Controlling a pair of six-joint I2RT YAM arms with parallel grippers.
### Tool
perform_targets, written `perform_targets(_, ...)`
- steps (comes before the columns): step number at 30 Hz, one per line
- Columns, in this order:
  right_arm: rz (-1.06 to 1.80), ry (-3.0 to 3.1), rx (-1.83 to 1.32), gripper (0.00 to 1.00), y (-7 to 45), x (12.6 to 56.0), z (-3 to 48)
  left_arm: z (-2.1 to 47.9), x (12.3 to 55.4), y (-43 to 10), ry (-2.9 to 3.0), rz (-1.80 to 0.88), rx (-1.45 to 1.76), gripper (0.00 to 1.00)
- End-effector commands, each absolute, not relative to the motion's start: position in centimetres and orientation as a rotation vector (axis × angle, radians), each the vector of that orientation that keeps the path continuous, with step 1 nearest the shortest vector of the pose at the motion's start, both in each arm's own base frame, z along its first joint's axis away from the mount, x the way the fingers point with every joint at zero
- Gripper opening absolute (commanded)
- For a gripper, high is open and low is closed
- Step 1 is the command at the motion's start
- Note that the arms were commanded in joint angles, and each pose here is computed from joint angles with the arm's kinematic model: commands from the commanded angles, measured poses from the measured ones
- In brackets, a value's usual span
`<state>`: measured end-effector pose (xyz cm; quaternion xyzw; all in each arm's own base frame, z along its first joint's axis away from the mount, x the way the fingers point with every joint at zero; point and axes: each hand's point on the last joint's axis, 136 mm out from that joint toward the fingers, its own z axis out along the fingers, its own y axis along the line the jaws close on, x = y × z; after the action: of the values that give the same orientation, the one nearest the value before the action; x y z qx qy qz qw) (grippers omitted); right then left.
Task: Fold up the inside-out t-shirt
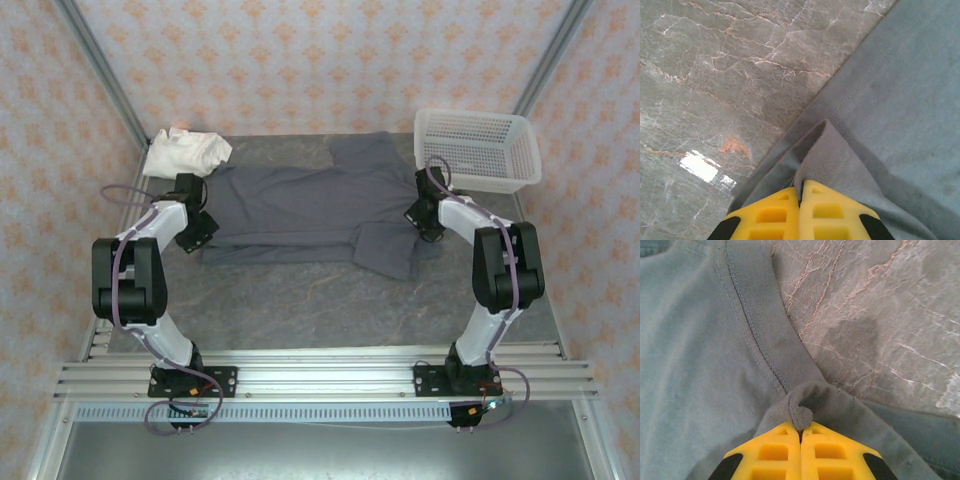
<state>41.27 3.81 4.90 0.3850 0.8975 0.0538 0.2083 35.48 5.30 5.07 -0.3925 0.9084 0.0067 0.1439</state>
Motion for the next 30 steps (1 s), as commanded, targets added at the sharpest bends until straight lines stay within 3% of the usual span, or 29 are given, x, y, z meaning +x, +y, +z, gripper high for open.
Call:
perform_targets(1, 0.134, 2.457, 1.027, 0.07, 3.3, 43.3, 6.1, 5.3, 36.3, 6.7, 2.551, 0.055, -1.188, 0.11)
perform_targets(6, 0.056, 2.450, 1.033, 0.28, 2.2, 42.3, 9.1, 9.0, 37.2, 6.7, 2.479, 0.015, -1.067, 0.46)
perform_targets(9, 0.035, 2.430, 1.014, 0.29, 1.7, 41.1, 11.7, 12.6, 36.9, 7.2, 2.414, 0.038, -1.005, 0.59)
perform_targets(14, 0.139, 2.454, 0.975, 0.38, 2.5, 37.6, 13.6, 17.2, 36.3, 5.5, 2.382, -0.080, -0.852, 0.63)
perform_targets(17, 0.316, 2.486, 0.997, 0.46, 4.5, 33.6, 11.7, 18.7, 35.3, 0.9, 2.384, -0.285, -0.664, 0.70)
perform_targets(21, 0.403, 2.559, 1.022, 0.47, 5.7, 29.3, 8.2, 18.0, 32.5, -5.6, 2.467, -0.461, -0.408, 0.76)
perform_targets(25, 0.444, 2.665, 0.915, 0.47, 7.4, 28.7, 5.9, 16.9, 30.1, -9.5, 2.516, -0.524, -0.244, 0.79)
perform_targets(30, 0.473, 2.710, 0.853, 0.45, 8.9, 30.1, 3.6, 16.3, 29.3, -9.6, 2.536, -0.504, -0.227, 0.81)
